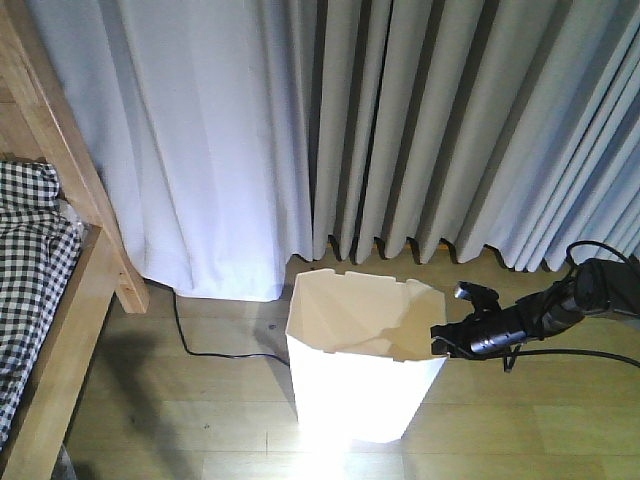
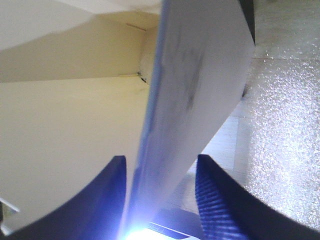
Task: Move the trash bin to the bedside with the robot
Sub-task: 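Open the right gripper and pull it away from the bin rim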
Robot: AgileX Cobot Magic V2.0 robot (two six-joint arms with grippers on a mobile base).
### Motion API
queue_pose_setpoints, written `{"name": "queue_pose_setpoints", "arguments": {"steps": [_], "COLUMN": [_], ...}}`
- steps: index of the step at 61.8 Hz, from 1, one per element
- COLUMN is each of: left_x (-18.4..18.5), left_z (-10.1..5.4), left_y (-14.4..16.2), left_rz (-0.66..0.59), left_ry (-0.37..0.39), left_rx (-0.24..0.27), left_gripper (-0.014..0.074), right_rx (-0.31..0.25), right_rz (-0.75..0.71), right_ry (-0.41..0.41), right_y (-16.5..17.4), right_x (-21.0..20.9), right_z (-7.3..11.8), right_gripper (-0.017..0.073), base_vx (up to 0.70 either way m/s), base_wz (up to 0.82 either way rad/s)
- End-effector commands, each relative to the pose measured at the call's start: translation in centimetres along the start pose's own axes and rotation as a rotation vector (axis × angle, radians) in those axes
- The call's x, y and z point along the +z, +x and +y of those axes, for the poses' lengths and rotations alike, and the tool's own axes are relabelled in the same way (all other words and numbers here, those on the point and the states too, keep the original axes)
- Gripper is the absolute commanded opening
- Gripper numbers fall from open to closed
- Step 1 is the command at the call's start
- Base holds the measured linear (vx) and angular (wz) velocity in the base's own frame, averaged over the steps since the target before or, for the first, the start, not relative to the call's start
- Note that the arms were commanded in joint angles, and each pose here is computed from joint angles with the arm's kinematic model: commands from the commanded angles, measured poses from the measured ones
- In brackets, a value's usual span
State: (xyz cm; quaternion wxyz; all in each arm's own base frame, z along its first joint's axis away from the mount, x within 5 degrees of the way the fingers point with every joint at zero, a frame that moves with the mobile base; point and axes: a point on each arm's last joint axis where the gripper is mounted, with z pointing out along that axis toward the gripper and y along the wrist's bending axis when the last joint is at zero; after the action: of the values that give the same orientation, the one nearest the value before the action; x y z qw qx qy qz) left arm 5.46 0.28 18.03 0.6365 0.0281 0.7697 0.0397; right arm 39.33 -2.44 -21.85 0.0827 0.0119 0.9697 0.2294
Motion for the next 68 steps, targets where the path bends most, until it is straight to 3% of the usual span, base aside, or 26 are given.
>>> {"name": "queue_pose_setpoints", "arguments": {"steps": [1, 20, 34, 41, 49, 56, 68], "left_x": [0.2, 0.2, 0.2, 0.2, 0.2, 0.2, 0.2], "left_z": [-0.2, -0.2, -0.2, -0.2, -0.2, -0.2, -0.2], "left_y": [0.2, 0.2, 0.2, 0.2, 0.2, 0.2, 0.2], "left_rz": [-0.056, -0.056, -0.056, -0.056, -0.056, -0.056, -0.056], "left_ry": [0.012, 0.012, 0.012, 0.012, 0.012, 0.012, 0.012], "left_rx": [-0.010, -0.010, -0.010, -0.010, -0.010, -0.010, -0.010], "left_gripper": [-0.0006, -0.0006, -0.0006, -0.0006, -0.0006, -0.0006, -0.0006], "right_rx": [-0.050, -0.106, -0.149, -0.049, 0.037, 0.064, 0.067], "right_rz": [-0.076, -0.133, 0.007, 0.003, -0.005, -0.029, -0.165], "right_ry": [-0.017, -0.016, -0.201, -0.251, -0.252, -0.142, 0.288], "right_y": [-3.5, -6.4, -5.1, -4.9, -4.3, -3.5, -1.5], "right_x": [-3.1, -6.3, -8.0, -9.0, -10.6, -12.8, -19.9], "right_z": [1.1, 2.4, 2.5, 1.3, -0.5, -0.7, 0.4], "right_gripper": [0.0367, 0.0370, 0.0370, 0.0370, 0.0370, 0.0370, 0.0370], "base_vx": [0.00, 0.00, 0.00, 0.00, 0.00, 0.00, 0.00], "base_wz": [0.00, 0.00, 0.00, 0.00, 0.00, 0.00, 0.00]}}
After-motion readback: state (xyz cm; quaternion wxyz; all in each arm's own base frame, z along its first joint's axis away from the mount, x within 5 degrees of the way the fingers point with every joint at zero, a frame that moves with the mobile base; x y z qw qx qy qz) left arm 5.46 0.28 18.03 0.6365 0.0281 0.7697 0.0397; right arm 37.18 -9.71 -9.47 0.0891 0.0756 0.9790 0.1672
